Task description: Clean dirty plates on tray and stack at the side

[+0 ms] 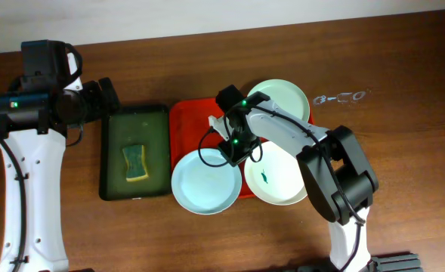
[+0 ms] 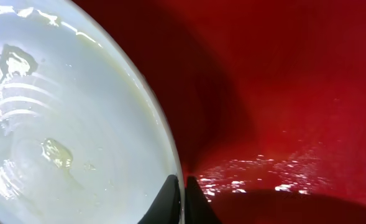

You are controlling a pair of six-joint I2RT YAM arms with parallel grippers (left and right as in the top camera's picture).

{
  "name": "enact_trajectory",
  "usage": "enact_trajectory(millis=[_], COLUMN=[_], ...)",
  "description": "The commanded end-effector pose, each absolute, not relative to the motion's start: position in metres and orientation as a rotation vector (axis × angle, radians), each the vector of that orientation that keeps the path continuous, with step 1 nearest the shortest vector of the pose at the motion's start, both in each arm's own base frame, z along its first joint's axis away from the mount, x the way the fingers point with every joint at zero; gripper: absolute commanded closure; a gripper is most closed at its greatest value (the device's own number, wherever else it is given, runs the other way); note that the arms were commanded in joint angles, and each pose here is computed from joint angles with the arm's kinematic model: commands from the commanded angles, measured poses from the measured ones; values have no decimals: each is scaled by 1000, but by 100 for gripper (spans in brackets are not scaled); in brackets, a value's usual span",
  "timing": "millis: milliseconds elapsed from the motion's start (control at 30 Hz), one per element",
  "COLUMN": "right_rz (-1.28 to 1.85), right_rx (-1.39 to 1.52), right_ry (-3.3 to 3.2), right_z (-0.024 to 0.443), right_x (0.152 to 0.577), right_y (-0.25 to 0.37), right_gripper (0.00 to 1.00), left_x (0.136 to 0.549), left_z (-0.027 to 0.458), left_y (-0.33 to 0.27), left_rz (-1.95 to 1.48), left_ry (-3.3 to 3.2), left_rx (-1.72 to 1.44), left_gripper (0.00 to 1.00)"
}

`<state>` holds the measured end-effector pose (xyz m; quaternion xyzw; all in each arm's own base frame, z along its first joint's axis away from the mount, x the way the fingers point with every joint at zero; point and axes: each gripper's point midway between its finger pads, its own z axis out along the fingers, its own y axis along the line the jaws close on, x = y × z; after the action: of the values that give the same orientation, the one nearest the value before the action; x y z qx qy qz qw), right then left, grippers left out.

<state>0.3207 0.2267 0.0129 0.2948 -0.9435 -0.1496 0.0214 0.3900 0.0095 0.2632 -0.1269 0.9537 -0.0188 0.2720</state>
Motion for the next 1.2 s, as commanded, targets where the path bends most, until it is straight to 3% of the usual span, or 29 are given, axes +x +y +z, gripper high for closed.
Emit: enact_trajectory(millis=[0, 200, 433, 600, 700, 800, 900, 1133, 1167], right_rz=[-699, -765, -972, -930, -856, -531, -414, -461, -463], right_rx=[889, 709, 171, -374, -802, -1114, -1252, -1240, -1240], right_ry=[-2921, -3061, -3226, -3274, -3232, -3109, -2966, -2811, -2807], right_z=[52, 145, 224, 222, 216, 190, 160, 70, 64], right_x=[329, 372, 420, 419, 391, 349, 322, 299, 298], right_y=[246, 218, 93, -41, -135, -198, -217, -191, -190], right_gripper=[96, 96, 96, 96, 96, 96, 96, 96, 89], left_x=[390, 390, 390, 390, 390, 390, 390, 390, 390], left_z=[262, 262, 262, 262, 262, 262, 262, 262, 262], left_y=[8, 8, 7, 8, 8, 8, 7, 7, 7], left_rz=[-59, -59, -60, -59, -59, -59, -60, -60, -60], left_ry=[2572, 2572, 2572, 2572, 2572, 2572, 2572, 2572, 2572], left_rx=[-348, -348, -348, -348, -348, -348, -348, -348, -348], left_gripper=[1, 1, 1, 1, 1, 1, 1, 1, 1])
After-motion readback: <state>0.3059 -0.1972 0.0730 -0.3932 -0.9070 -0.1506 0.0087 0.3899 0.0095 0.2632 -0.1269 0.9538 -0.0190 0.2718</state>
